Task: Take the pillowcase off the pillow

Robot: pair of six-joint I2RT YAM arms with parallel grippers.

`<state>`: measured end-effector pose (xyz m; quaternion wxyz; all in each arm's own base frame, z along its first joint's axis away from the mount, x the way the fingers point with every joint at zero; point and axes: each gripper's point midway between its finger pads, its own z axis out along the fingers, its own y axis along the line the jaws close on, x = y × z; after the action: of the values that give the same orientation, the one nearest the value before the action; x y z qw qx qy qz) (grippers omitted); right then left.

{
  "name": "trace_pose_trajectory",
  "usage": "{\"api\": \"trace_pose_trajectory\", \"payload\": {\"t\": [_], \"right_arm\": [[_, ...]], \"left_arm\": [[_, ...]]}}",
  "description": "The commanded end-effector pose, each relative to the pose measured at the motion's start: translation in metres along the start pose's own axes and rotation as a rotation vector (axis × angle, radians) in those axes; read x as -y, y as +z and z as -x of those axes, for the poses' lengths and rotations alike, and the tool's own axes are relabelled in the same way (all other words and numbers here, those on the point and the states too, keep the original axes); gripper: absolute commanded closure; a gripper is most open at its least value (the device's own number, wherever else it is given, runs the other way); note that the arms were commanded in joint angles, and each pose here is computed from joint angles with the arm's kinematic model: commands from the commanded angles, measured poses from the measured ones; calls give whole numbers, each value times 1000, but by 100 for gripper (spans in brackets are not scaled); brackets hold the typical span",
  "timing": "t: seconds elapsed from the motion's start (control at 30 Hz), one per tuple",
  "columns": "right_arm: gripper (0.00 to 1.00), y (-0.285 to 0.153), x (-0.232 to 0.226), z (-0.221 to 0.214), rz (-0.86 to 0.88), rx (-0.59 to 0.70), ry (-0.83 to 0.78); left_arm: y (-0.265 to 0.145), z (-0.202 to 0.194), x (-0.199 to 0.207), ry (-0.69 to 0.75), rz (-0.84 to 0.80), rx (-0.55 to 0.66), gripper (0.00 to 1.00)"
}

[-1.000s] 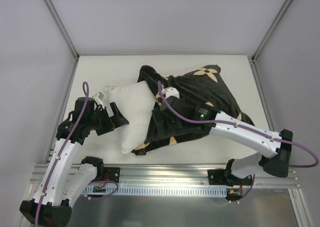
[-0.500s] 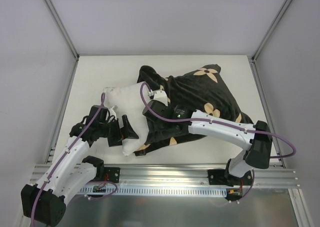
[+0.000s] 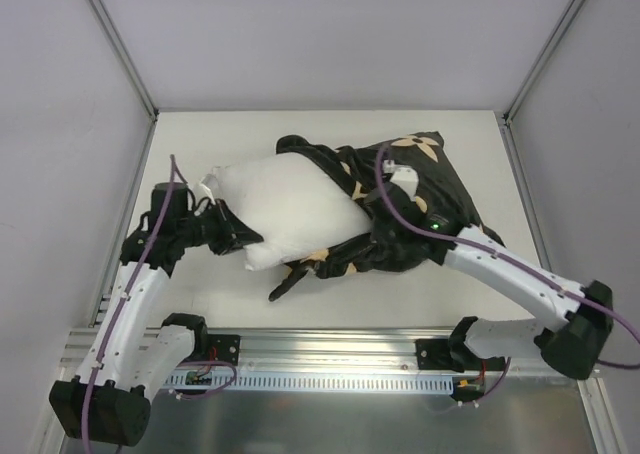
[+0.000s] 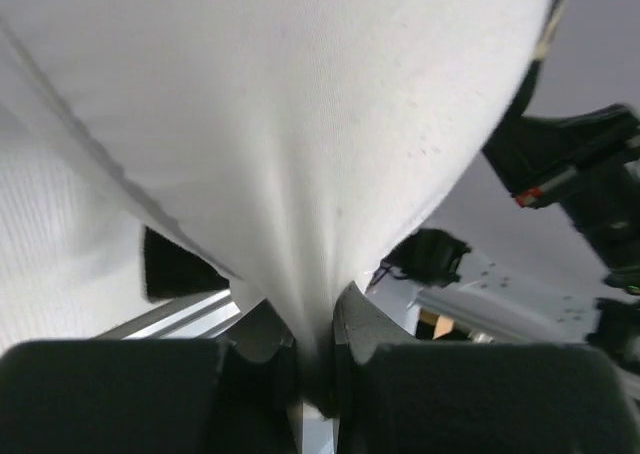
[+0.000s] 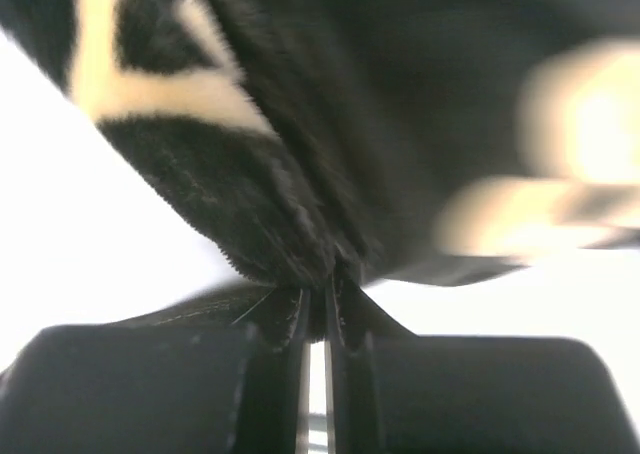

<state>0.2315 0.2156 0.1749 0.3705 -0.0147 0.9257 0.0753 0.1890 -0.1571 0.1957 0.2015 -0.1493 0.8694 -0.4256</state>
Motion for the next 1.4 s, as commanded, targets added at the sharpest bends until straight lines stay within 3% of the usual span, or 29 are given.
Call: {"api": "trace_pose_trajectory", "payload": {"t": [0.0, 0.13, 0.27, 0.3, 0.33, 0.37, 0.4, 0.47, 0.5, 0.67, 0.93, 1.1, 1.2, 1.23, 1.27, 1.33, 1.37], "right_arm": [[99, -30, 91, 20, -182, 106, 13], [99, -48, 114, 28, -200, 130, 21], [98, -37, 83, 10, -72, 48, -14], [93, -37, 71, 5, -30, 34, -43], [80, -33, 67, -2, -25, 1, -72], [39, -33, 67, -6, -22, -24, -90], [23, -35, 73, -12, -47, -50, -116], [1, -44, 85, -10, -69, -26, -120], [1, -47, 94, -12, -78, -19, -126], [4, -73, 128, -12, -59, 61, -14], [4, -32, 153, -81, -157, -196, 54], [1, -8, 126, -83, -38, -208, 84], [10, 10, 107, -96, 56, -231, 131], [16, 16, 107, -102, 52, -247, 140], [37, 19, 106, -104, 52, -249, 143], [69, 24, 119, -107, -12, -250, 168], [96, 24, 129, -103, -51, -232, 196]], "left_arm": [[-48, 50, 49, 45, -136, 173, 100], [-70, 74, 62, 11, -177, 237, 100], [-73, 84, 61, -11, -155, 272, 100], [-74, 86, 59, -17, -148, 282, 100], [-75, 87, 58, -19, -145, 294, 100], [-76, 89, 56, -24, -139, 305, 100], [-79, 93, 53, -37, -130, 325, 100], [-84, 99, 50, -45, -115, 345, 100], [-87, 107, 45, -66, -100, 364, 100], [-96, 139, 28, -106, -34, 416, 100], [-105, 179, -2, -215, 40, 478, 100], [-105, 181, -6, -224, 48, 477, 100], [-104, 181, -8, -230, 54, 480, 100], [-104, 181, -9, -230, 59, 483, 100], [-105, 182, -10, -231, 65, 490, 100], [-107, 183, -13, -244, 70, 498, 100], [-108, 184, -15, -254, 69, 501, 100]]}}
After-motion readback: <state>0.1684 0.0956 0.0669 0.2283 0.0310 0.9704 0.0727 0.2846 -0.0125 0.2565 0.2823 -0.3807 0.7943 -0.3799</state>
